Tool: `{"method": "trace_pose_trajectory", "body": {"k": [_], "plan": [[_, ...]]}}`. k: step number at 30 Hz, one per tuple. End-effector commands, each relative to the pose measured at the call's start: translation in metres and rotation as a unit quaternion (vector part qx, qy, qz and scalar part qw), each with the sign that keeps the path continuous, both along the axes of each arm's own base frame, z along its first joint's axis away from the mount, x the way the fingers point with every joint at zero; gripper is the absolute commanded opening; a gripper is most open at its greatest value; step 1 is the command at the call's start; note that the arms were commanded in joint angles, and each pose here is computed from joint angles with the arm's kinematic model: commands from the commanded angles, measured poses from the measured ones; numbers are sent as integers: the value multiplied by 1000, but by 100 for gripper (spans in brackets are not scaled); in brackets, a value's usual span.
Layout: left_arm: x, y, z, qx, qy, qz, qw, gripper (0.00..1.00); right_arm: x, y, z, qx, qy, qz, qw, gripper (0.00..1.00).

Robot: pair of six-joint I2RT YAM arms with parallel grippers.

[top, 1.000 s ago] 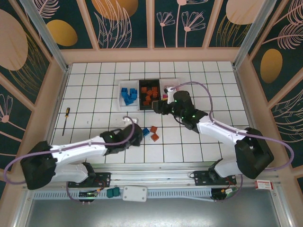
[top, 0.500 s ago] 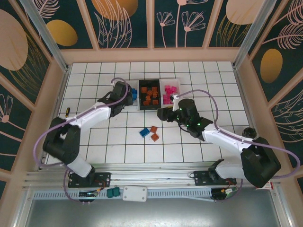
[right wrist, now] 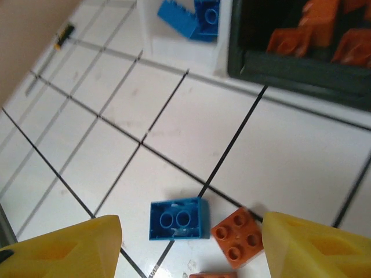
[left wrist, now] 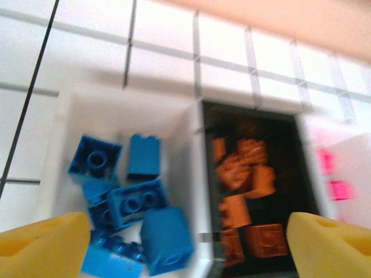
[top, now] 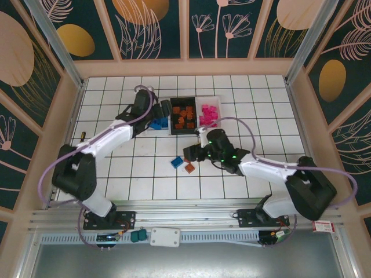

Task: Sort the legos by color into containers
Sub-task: Pick up the lego from the bottom-center of the table.

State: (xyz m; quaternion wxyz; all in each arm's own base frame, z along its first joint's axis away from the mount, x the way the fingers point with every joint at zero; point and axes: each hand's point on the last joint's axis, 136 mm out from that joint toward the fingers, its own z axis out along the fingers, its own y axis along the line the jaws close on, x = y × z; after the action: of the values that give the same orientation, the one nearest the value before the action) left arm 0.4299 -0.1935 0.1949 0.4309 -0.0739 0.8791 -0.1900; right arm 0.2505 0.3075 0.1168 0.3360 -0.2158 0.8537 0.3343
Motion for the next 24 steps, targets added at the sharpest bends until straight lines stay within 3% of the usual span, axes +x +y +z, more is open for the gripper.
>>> {"method": "trace_pose_trajectory", "body": {"k": [1, 4, 14, 24], "plan": [[-28, -11, 51, -54, -55, -31, 997, 92, -3, 29, -7, -22, -6, 48, 999, 66], [-61, -4, 50, -50, -57, -31, 997, 99, -3, 45, -29, -62, 0, 67, 996, 66], [-149, 56, -16, -66, -14, 25, 997, 99, 8, 61, -71, -167, 3, 71, 983, 68], [-171, 78, -55, -54, 16, 57, 997, 99, -10, 53, -105, -238, 8, 81, 968, 68]]}}
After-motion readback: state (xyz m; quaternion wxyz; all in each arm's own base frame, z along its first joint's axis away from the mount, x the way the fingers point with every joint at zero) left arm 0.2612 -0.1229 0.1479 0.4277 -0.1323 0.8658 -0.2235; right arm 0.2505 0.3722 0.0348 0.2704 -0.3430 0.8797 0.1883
